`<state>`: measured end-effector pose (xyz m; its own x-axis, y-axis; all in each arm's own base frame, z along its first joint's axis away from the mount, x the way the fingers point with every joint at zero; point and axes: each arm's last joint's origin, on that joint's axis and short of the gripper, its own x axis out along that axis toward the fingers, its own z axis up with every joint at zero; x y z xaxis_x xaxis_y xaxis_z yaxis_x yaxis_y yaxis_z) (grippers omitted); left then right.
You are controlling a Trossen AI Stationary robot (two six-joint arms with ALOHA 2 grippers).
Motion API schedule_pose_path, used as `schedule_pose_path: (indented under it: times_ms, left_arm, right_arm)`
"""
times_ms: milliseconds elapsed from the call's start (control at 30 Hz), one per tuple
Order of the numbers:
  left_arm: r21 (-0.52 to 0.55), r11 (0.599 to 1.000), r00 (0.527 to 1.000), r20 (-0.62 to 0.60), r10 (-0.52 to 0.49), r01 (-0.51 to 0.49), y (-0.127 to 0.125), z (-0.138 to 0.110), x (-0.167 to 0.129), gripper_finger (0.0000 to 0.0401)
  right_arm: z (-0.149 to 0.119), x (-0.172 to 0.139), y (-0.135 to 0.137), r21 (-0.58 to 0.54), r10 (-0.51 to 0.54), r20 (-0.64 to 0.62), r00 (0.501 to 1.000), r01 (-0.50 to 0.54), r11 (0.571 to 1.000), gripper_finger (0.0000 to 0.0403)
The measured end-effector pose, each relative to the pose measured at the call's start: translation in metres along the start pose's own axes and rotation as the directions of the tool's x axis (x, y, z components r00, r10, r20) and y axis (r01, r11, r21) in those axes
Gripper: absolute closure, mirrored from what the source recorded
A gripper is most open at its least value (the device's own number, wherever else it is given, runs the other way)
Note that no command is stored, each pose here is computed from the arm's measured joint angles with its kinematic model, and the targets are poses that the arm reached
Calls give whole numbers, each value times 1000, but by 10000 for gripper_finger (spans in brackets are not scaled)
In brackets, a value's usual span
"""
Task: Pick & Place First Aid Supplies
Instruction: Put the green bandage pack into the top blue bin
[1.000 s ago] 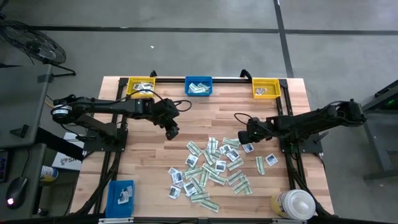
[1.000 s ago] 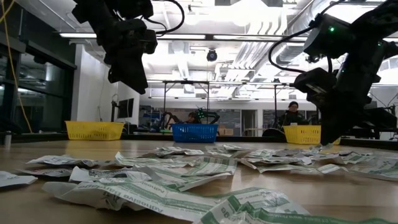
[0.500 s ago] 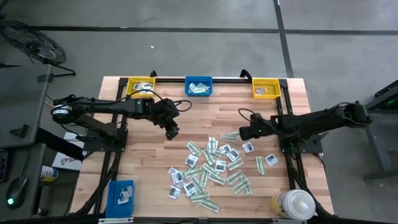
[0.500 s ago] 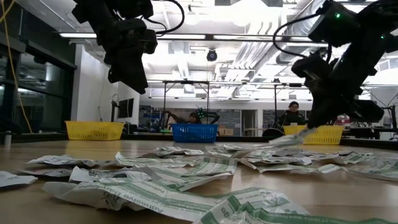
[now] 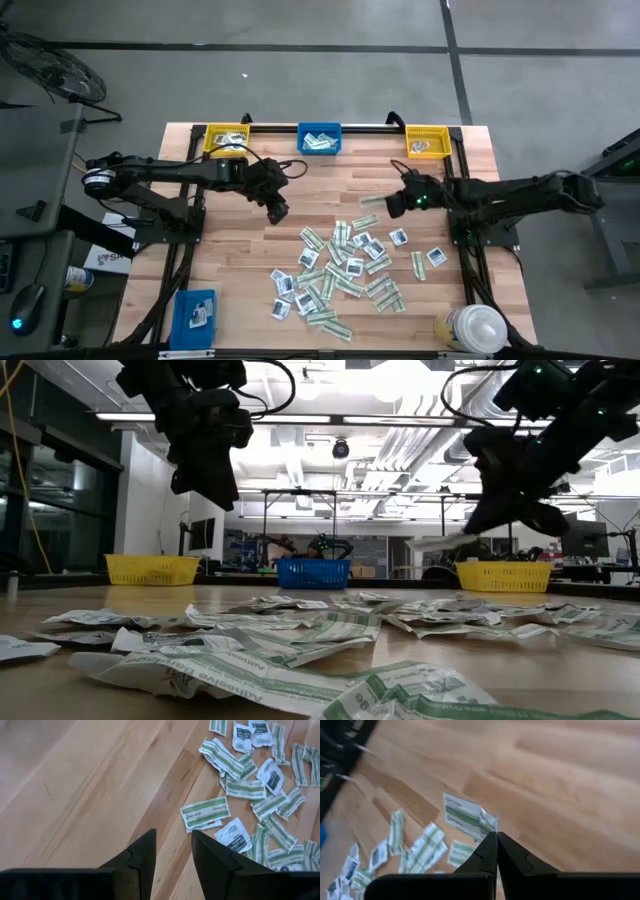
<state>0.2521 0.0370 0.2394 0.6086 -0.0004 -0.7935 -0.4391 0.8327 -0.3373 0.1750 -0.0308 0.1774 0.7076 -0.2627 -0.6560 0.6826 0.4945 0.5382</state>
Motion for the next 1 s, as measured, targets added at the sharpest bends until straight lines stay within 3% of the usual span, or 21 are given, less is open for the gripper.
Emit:
schedule_pose_path:
  times_ms: [133,367,567,1000]
  left_arm:
    - [-32,999,1000,9,13,-12,0,0,0,277]
    - [-85,996,999,26,43,-41,1,1,0,278]
    - [-109,993,998,31,53,-49,1,1,0,277]
    - [-129,990,997,44,68,-62,2,2,0,278]
  right_arm:
    - [15,1,3,-99,81,86,993,-72,992,403]
    - [39,11,2,-191,125,196,973,-88,978,403]
    - [78,33,22,-315,94,211,973,-24,949,403]
    - [192,106,42,-408,-67,219,973,154,900,403]
